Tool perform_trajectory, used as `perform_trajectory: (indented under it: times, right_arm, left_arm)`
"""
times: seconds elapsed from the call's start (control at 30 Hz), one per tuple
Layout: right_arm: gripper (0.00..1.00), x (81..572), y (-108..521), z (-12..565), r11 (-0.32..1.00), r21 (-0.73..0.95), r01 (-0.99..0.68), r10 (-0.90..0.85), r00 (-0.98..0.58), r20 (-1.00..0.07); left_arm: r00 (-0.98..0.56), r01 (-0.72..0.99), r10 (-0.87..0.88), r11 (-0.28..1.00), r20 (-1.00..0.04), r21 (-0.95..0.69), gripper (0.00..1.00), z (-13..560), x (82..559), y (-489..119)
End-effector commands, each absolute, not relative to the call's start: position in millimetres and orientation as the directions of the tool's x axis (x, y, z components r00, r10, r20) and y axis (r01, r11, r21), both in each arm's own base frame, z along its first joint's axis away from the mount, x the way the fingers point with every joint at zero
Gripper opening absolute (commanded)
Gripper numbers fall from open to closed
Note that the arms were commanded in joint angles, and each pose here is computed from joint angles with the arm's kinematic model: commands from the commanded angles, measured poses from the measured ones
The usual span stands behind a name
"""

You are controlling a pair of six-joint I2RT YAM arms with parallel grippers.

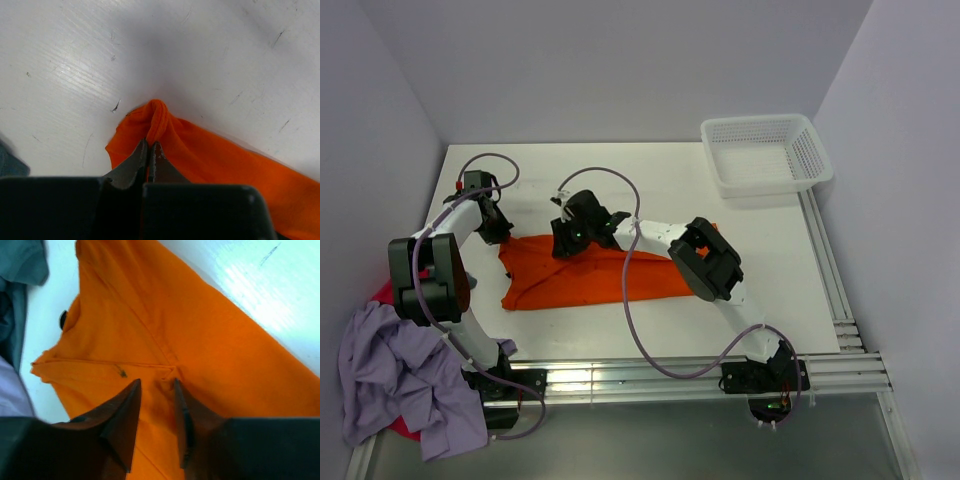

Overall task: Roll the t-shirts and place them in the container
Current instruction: Fold the tshirt

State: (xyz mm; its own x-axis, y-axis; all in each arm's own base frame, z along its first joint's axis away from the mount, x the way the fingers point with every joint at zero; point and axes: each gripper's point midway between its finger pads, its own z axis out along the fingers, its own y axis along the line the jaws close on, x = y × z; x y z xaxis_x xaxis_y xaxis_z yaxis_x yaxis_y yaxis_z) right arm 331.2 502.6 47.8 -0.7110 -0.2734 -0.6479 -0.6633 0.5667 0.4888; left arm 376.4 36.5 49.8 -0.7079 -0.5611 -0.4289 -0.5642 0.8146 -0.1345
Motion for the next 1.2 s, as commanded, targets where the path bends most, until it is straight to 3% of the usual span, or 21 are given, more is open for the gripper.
perform_trajectory:
  times: [0.0,0.17,0.4,0.5,0.77,0.87,0.9,1.17]
  right_arm:
    - [0.37,338.3,507.9,60.0,0.564,0.462,-0.684,-0.261,-0.679,-0.686]
    - [0.48,351.3,498.8,60.3,0.636,0.405,-0.656,-0.235,-0.665,-0.709]
    - [0.49,357.8,498.2,56.6,0.652,0.358,-0.668,-0.260,-0.641,-0.722]
    - [0.42,356.4,499.5,57.4,0.649,0.358,-0.671,-0.261,-0.639,-0.724]
    - [0.35,344.4,509.0,65.9,0.580,0.391,-0.715,-0.273,-0.622,-0.734]
    - [0.03,338.8,512.2,66.7,0.558,0.398,-0.728,-0.286,-0.619,-0.731]
    - [0.00,338.2,511.9,68.8,0.558,0.403,-0.726,-0.279,-0.621,-0.732]
    - [0.00,317.4,492.9,84.0,0.535,0.429,-0.728,-0.234,-0.616,-0.752]
  left_arm:
    - [-0.693,-0.545,-0.541,0.826,-0.476,-0.146,0.00,67.6,383.8,40.2]
    - [-0.694,-0.543,-0.542,0.826,-0.474,-0.149,0.00,67.2,383.7,40.0]
    - [-0.694,-0.538,-0.539,0.829,-0.478,-0.153,0.00,69.1,383.9,39.0]
    - [-0.695,-0.538,-0.538,0.829,-0.477,-0.152,0.00,68.9,383.9,39.0]
    - [-0.698,-0.537,-0.537,0.830,-0.473,-0.150,0.00,67.6,383.8,38.8]
    - [-0.700,-0.537,-0.537,0.830,-0.471,-0.149,0.00,66.5,383.7,38.8]
    - [-0.700,-0.537,-0.537,0.830,-0.471,-0.149,0.00,66.8,383.8,38.8]
    - [-0.706,-0.534,-0.540,0.831,-0.459,-0.157,0.00,64.0,384.1,36.3]
